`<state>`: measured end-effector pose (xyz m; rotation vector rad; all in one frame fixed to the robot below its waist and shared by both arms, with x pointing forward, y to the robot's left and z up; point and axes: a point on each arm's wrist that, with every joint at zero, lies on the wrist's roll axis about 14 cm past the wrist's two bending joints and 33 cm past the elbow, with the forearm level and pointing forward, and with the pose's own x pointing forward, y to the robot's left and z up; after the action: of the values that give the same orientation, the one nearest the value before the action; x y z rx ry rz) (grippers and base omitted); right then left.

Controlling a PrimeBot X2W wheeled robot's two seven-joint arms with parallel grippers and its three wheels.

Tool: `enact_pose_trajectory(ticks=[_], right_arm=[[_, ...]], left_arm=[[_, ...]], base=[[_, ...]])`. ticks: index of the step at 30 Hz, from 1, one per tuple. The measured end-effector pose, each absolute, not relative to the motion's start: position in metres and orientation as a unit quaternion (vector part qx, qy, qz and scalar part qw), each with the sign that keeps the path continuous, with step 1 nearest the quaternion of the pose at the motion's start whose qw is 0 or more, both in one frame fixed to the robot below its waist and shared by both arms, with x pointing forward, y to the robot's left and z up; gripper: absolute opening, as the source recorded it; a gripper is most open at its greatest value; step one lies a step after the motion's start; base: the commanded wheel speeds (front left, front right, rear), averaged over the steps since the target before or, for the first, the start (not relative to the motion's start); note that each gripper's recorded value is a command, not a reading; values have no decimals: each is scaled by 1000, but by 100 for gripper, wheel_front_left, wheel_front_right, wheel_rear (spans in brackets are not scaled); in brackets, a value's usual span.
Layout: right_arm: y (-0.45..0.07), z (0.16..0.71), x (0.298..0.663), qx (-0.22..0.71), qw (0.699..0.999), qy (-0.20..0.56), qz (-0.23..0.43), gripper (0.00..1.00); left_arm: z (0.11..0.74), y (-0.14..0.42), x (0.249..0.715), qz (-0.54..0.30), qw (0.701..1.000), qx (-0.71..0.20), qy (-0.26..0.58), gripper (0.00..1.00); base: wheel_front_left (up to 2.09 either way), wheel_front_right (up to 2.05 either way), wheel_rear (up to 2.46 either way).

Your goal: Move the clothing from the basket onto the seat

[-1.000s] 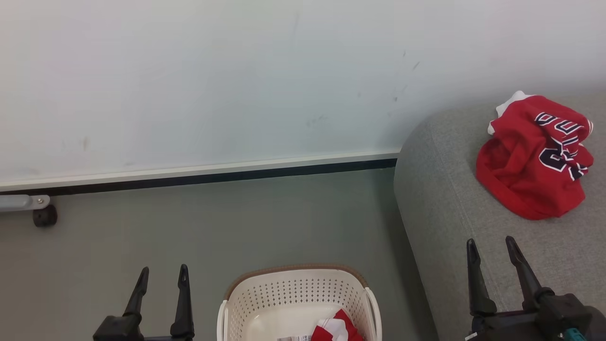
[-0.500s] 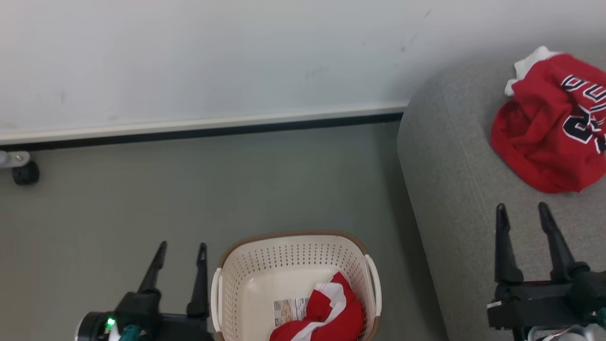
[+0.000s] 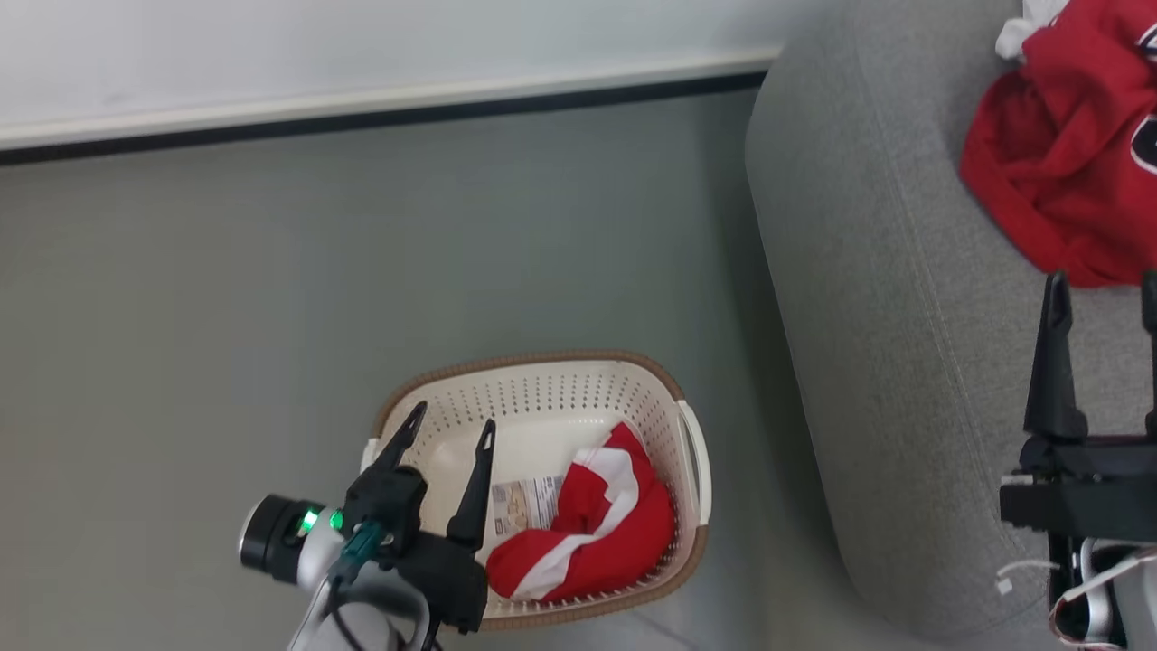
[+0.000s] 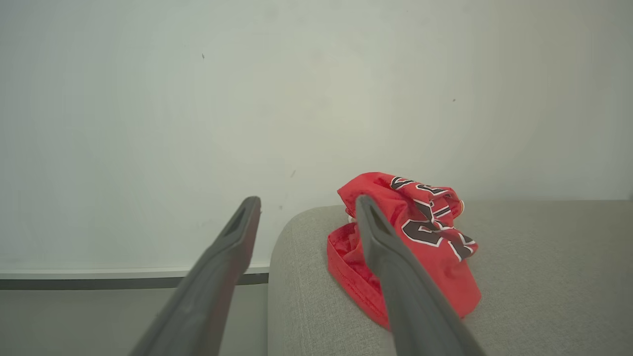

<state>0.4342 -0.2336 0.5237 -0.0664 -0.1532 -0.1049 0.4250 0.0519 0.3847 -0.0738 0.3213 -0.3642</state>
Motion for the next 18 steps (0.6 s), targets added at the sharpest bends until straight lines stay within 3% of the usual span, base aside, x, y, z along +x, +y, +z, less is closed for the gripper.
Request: enact_pose_trajectory(ticks=[18], right_arm=[[-247,504,495,-70,992,-87,-57,100]], left_arm=[[263,-24,415,-320,892,7,320,100]], base=[[0,0,0]])
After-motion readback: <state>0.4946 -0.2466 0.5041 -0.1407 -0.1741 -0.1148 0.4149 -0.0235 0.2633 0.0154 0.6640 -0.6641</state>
